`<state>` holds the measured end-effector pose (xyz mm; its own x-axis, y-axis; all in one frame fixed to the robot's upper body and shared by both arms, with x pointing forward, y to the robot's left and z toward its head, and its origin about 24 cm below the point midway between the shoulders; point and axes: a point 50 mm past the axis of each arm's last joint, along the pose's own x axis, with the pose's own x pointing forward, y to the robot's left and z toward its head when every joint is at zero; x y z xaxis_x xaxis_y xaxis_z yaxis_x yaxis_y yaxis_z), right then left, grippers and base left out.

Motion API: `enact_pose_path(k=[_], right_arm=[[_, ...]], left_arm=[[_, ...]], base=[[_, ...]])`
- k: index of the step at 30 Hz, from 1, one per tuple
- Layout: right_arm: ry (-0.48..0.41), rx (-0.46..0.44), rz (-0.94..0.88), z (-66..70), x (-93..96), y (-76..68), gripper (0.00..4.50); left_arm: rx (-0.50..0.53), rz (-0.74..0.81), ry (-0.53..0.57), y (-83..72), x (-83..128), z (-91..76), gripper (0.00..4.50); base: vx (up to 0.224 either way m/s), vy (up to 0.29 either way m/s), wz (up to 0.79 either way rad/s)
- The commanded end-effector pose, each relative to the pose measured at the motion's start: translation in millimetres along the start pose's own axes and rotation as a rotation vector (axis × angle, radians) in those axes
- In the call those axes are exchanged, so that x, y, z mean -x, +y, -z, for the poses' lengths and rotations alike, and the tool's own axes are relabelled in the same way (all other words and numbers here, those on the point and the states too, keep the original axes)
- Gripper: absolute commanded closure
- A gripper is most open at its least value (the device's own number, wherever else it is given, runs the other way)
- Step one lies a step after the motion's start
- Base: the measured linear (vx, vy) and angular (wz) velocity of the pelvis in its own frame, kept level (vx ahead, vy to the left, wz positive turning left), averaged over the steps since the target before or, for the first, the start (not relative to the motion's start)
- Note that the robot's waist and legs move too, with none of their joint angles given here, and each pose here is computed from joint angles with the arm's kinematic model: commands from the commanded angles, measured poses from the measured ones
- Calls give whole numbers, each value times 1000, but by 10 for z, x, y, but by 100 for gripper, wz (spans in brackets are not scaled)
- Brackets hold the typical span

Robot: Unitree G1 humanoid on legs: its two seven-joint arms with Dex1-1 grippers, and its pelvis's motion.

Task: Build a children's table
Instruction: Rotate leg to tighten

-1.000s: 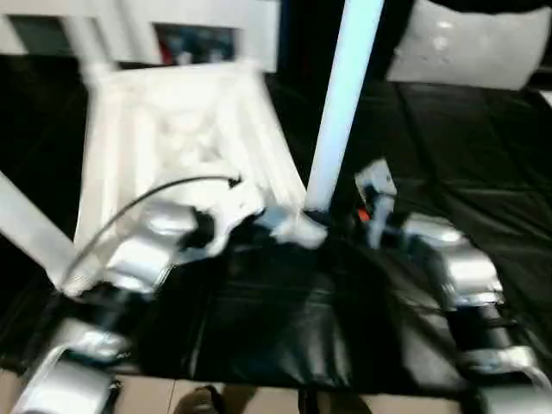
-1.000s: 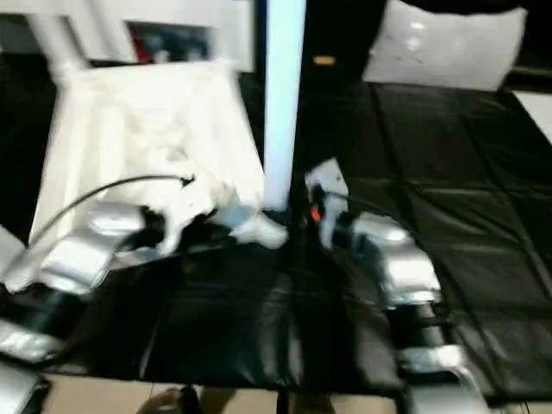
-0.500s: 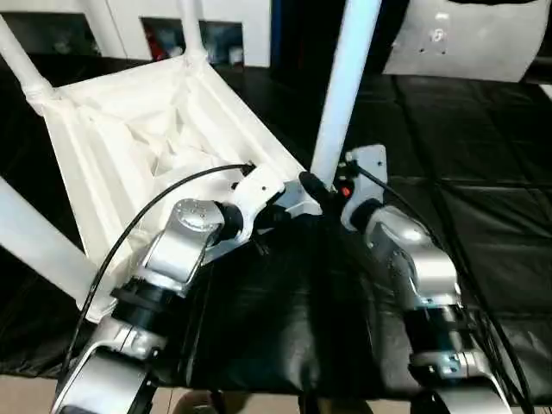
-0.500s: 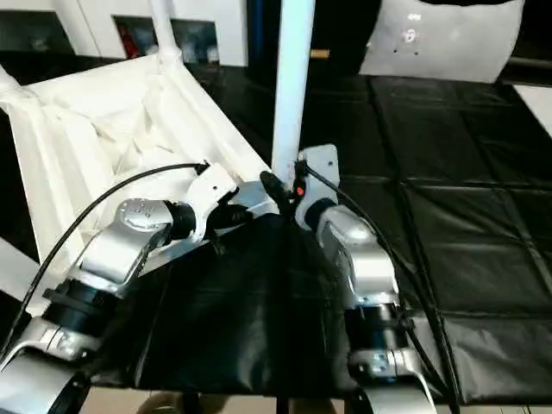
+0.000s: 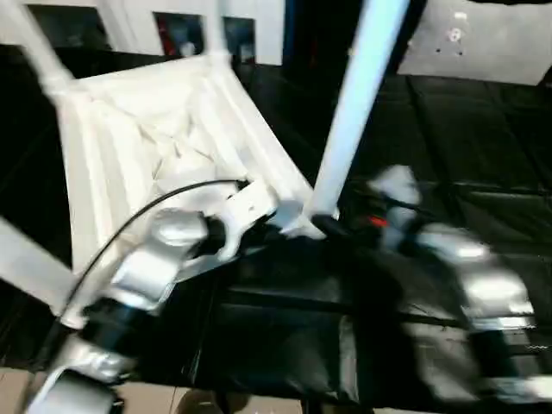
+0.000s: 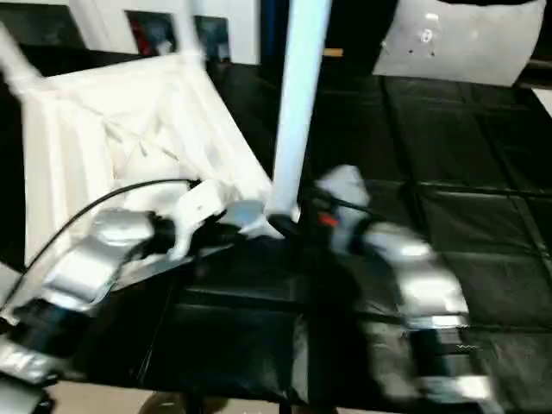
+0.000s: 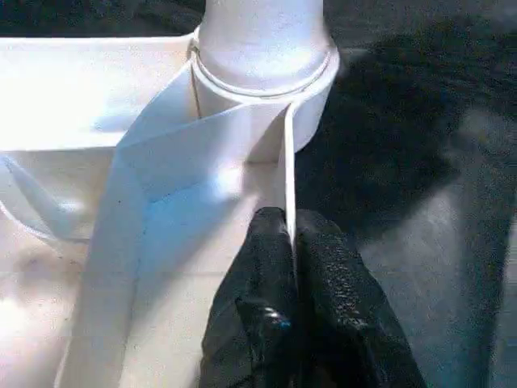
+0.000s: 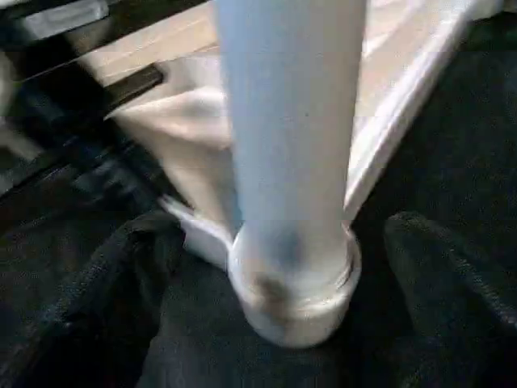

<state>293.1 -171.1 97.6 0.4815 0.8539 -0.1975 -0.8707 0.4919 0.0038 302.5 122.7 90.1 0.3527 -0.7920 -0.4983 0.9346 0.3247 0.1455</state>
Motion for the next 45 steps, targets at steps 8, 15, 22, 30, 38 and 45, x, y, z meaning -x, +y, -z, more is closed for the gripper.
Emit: enact_pose_path(k=[8,15,22,30,38,45], right_arm=[[6,48,-235,-73,149,59,5],[19,38,-334,-52,36,103,54],[34,17,-417,-22,-135,135,131],[61,-14,-478,-9,-114,130,201],[49,-34,-505,-1,-139,172,247],[7,-102,-318,114,-265,295,249]], left_arm=[[-104,248,4,-180,162,10,450],[-152,347,5,-261,164,-20,450],[-185,378,16,-261,124,-40,450],[-197,379,29,-238,156,-22,450],[-181,364,24,-232,155,-7,450],[-94,214,-9,-208,66,-67,450]], base=[[0,0,0],[0,0,0],[0,0,0],[0,0,0],[0,0,0],[0,0,0]])
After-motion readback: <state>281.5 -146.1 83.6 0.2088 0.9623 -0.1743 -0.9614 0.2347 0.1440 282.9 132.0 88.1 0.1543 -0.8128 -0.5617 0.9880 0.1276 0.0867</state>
